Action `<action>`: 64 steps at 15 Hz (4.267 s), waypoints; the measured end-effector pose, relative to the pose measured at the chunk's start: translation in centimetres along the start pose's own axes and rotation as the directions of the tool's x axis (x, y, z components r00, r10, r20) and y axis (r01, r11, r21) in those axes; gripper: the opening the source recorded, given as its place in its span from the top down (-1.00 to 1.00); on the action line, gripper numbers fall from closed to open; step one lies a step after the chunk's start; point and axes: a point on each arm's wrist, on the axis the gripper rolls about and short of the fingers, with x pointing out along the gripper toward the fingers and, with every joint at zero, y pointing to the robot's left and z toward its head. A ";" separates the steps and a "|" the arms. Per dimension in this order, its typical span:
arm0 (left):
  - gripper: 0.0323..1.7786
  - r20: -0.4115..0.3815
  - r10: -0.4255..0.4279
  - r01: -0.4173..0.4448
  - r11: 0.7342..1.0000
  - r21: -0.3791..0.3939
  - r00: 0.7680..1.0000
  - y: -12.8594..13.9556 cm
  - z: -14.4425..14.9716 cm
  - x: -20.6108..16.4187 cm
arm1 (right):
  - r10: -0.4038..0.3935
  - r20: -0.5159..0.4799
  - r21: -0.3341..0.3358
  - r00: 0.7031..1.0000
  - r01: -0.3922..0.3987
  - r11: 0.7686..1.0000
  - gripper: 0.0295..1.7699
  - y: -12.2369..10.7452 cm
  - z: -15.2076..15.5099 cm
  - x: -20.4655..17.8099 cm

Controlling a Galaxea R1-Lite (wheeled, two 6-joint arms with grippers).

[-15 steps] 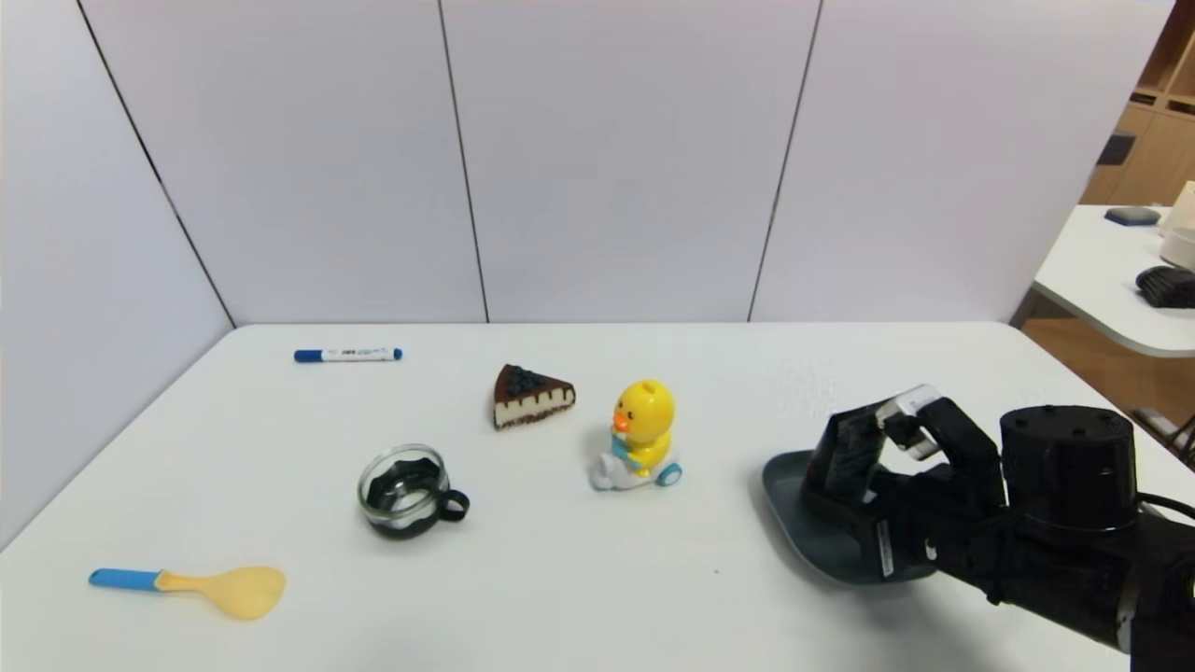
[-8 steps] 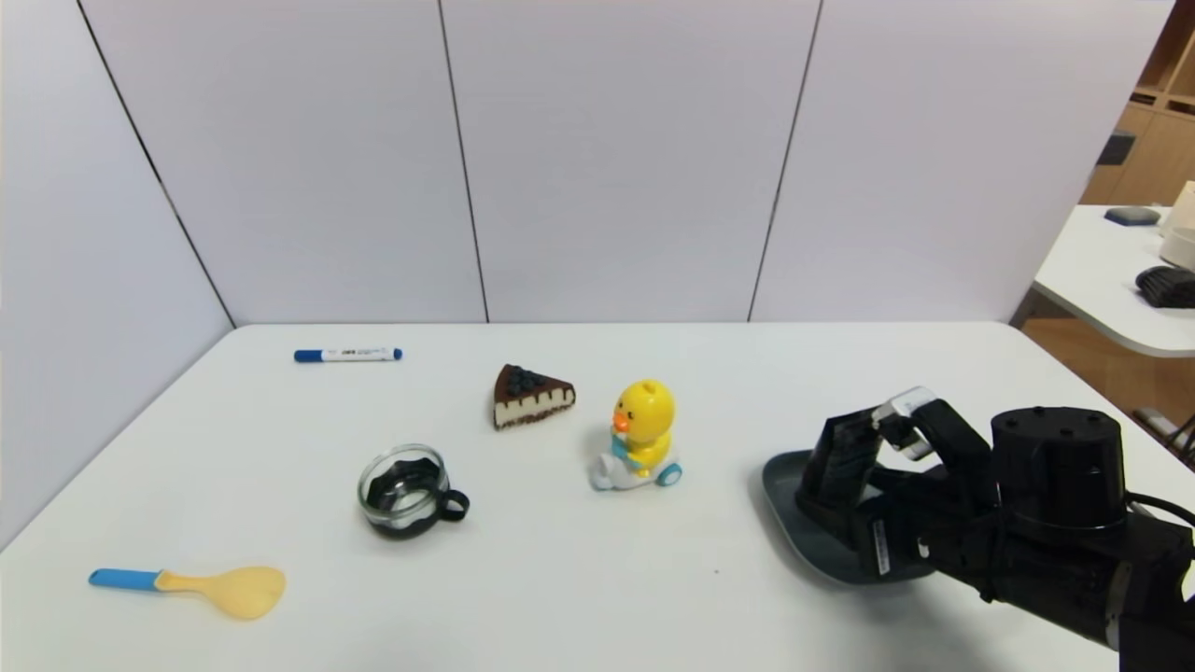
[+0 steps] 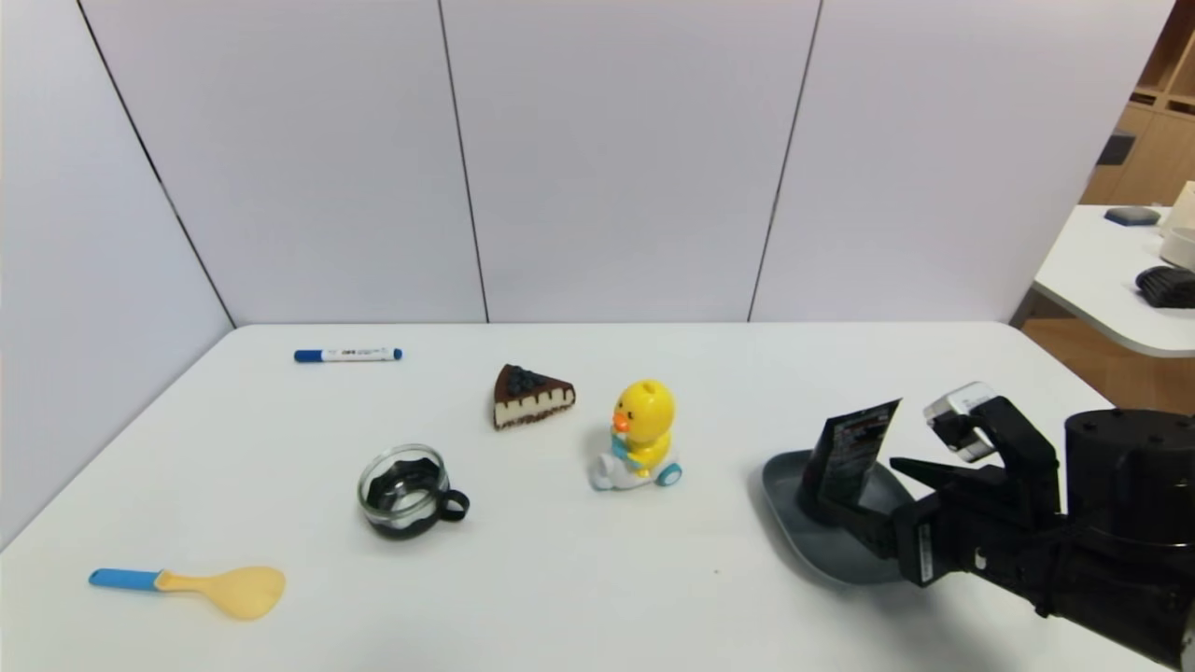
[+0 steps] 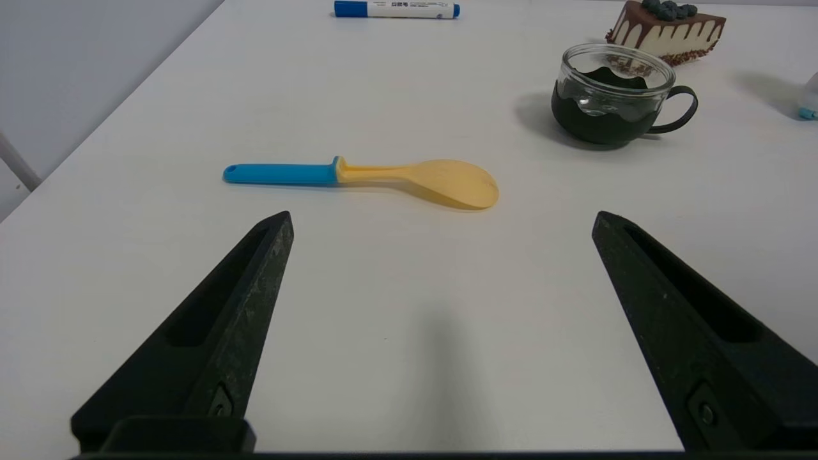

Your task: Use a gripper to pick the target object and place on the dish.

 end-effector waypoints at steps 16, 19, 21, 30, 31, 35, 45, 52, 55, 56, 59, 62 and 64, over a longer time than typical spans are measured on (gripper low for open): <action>-0.90 0.000 0.000 0.000 1.000 0.000 1.000 0.0 0.0 0.0 | -0.280 0.255 0.049 0.925 0.277 0.960 -0.90 -1.4 -0.8 -13.5; -0.90 0.000 0.000 0.000 1.000 0.000 1.000 0.0 0.0 0.0 | -0.351 0.262 0.079 0.899 0.342 0.936 -0.91 -1.3 -2.0 -15.4; -0.90 0.000 0.000 0.000 1.000 0.000 1.000 0.0 0.0 0.0 | -0.368 0.280 0.084 0.887 0.359 0.930 -0.91 -0.8 -3.1 -16.7; -0.90 0.001 0.000 0.000 1.000 0.000 1.000 0.0 0.0 0.0 | -0.428 0.301 0.059 0.852 0.431 0.900 -0.91 1.0 -9.4 -18.6; -0.90 0.000 0.000 0.000 1.000 0.000 1.000 0.0 0.0 0.0 | -0.428 0.284 0.058 0.858 0.430 0.901 -0.91 1.1 -9.7 -18.6; -0.90 0.000 0.000 0.000 1.000 0.000 1.000 0.0 0.0 0.0 | -0.415 0.328 0.047 0.849 0.424 0.905 -0.91 1.3 -10.0 -19.0; -0.90 0.000 0.000 0.000 1.000 0.000 1.000 0.0 0.0 0.0 | -0.354 0.413 0.012 0.839 0.384 0.923 -0.91 2.2 -12.2 -19.9; -0.90 0.000 0.000 0.000 1.000 0.000 1.000 0.0 0.0 0.0 | -0.355 0.403 0.060 0.844 0.362 0.930 -0.91 2.3 -12.4 -19.9; -0.90 0.001 0.000 0.000 1.000 0.000 1.000 0.0 0.0 0.0 | -0.355 0.381 0.093 0.854 0.347 0.933 -0.92 2.3 -12.6 -19.7; -0.90 0.000 0.000 0.000 1.000 0.000 1.000 0.0 0.0 0.0 | -0.355 0.381 0.116 0.854 0.337 0.934 -0.92 2.3 -12.6 -19.7; -0.90 0.001 0.000 0.000 1.000 0.000 1.000 0.0 0.0 0.0 | -0.362 0.376 0.176 0.853 0.318 0.932 -0.92 2.2 -12.7 -19.7; -0.90 0.001 0.000 0.000 1.000 0.000 1.000 0.0 0.0 0.0 | -0.366 0.373 0.179 0.853 0.321 0.930 -0.92 2.2 -12.7 -19.7; -0.90 0.001 0.000 0.000 1.000 0.000 1.000 0.0 0.0 0.0 | -0.367 0.373 0.180 0.852 0.321 0.930 -0.92 2.2 -12.7 -19.7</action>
